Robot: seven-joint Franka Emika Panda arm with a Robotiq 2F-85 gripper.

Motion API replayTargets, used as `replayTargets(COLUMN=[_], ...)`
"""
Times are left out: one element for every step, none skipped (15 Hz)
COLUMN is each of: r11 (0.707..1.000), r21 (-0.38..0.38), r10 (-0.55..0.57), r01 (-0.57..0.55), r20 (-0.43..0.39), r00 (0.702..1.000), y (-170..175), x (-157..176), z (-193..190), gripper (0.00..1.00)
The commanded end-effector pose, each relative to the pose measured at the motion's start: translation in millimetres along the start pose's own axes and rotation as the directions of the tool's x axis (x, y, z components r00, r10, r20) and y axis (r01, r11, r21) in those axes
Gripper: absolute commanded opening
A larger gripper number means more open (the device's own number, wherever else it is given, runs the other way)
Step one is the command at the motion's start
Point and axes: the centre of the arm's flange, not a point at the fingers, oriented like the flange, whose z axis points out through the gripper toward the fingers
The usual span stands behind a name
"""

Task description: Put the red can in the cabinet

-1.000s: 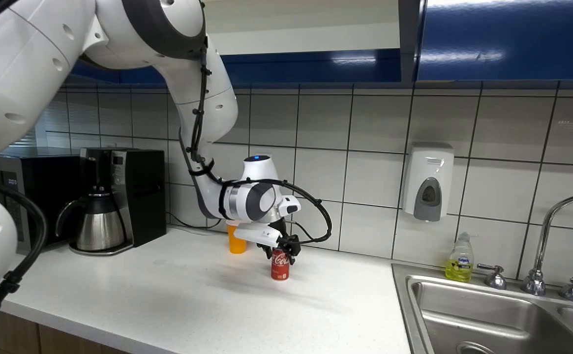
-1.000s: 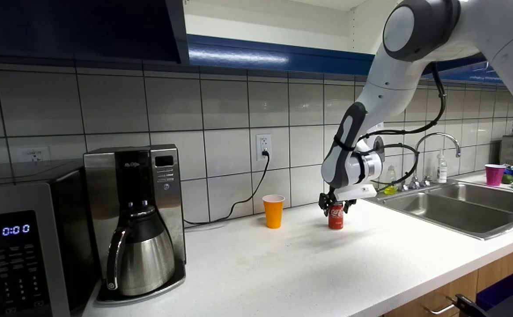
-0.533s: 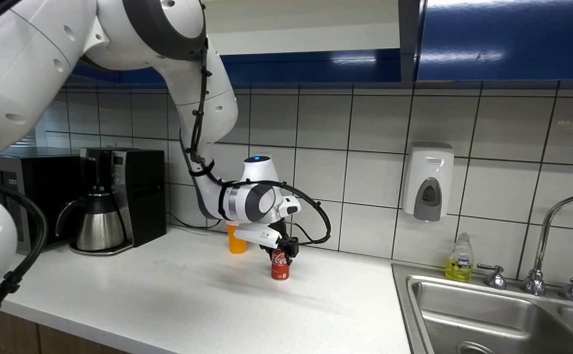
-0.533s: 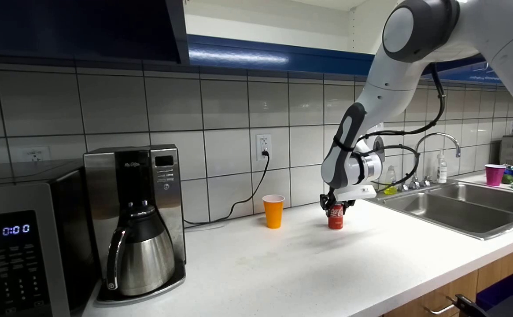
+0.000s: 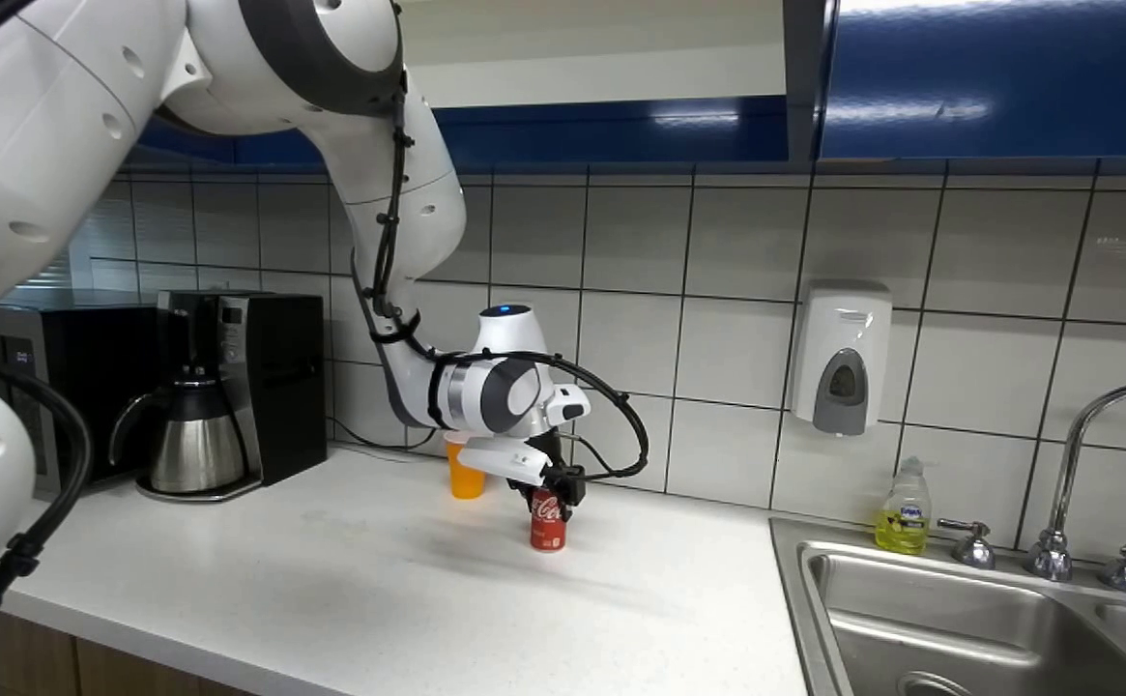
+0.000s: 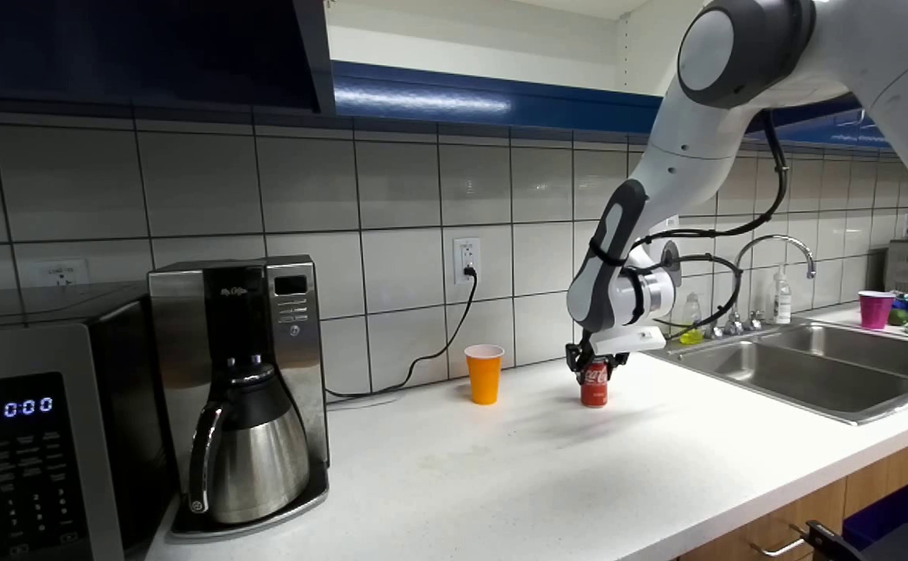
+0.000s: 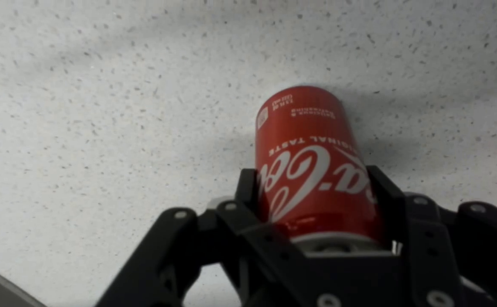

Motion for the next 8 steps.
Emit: replayTargets(r11=[1.000, 1.000, 1.000, 1.000, 1.000, 1.000, 1.000, 1.000], r21=[0.002, 0.002, 0.002, 0.004, 0.006, 0.007, 0.008, 0.010], r10=[-0.012, -0.015, -0.019, -0.022, -0.025, -0.027, -0.028, -0.030], r01=[0.012, 0.015, 0.019, 0.022, 0.025, 0.027, 0.028, 0.029], r20=[0.034, 0.043, 0.048, 0.052, 0.056, 0.057, 0.058, 0.058], r00=[0.999, 0.999, 0.999, 0.998, 0.998, 0.998, 0.998, 0.998], y=[-6.4, -7.9, -9.4, -10.4, -11.2, -11.8, -11.9, -11.9], x=[3.2, 2.9, 2.1, 1.5, 0.6, 0.3, -0.8, -1.5], z=[-26.3, -29.8, -34.9, -41.3, -48.2, -54.0, -61.6, -68.7], gripper=[0.39, 0.39, 0.39, 0.39, 0.39, 0.39, 0.39, 0.39])
